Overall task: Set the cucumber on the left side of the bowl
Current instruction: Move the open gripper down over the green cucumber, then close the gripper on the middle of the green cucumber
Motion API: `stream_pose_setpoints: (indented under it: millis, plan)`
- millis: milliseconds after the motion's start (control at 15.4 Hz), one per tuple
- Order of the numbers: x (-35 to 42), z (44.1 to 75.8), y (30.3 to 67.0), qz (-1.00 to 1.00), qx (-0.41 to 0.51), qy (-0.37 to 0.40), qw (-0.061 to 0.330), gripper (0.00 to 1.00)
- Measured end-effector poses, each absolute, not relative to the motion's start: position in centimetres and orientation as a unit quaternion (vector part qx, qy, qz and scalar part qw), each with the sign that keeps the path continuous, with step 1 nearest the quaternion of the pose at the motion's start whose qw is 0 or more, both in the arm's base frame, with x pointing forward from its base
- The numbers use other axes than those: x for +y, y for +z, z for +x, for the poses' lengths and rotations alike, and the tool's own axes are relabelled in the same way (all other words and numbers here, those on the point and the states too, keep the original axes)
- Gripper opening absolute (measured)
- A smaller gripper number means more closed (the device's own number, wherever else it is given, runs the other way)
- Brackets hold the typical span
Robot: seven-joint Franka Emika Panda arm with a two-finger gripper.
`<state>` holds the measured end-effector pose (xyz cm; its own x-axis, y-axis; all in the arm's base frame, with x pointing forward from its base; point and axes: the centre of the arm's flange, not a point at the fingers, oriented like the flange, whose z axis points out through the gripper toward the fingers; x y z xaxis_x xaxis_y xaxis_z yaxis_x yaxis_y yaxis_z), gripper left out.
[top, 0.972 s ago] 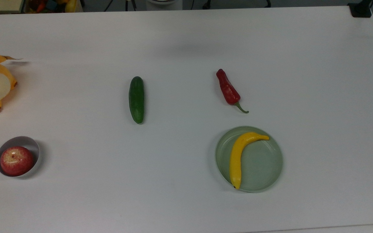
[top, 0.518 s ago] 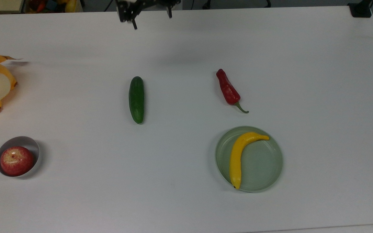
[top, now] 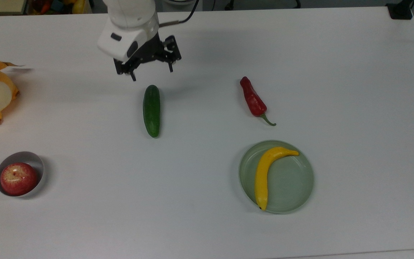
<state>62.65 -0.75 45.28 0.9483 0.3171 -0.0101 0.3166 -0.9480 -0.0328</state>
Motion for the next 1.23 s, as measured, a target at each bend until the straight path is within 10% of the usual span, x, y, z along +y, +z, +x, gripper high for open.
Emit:
stream_pose_setpoints:
  millis: [842,1166,1231]
  plan:
    - [-3.3,63.7,32.9,-0.989,-0.146,-0.006,-0.013,0.97]
    - [-3.3,63.6,31.8,-0.990,-0.140,-0.003,-0.012,0.73]
    - [-3.3,63.6,31.8,-0.991,-0.132,-0.004,-0.012,0.56]
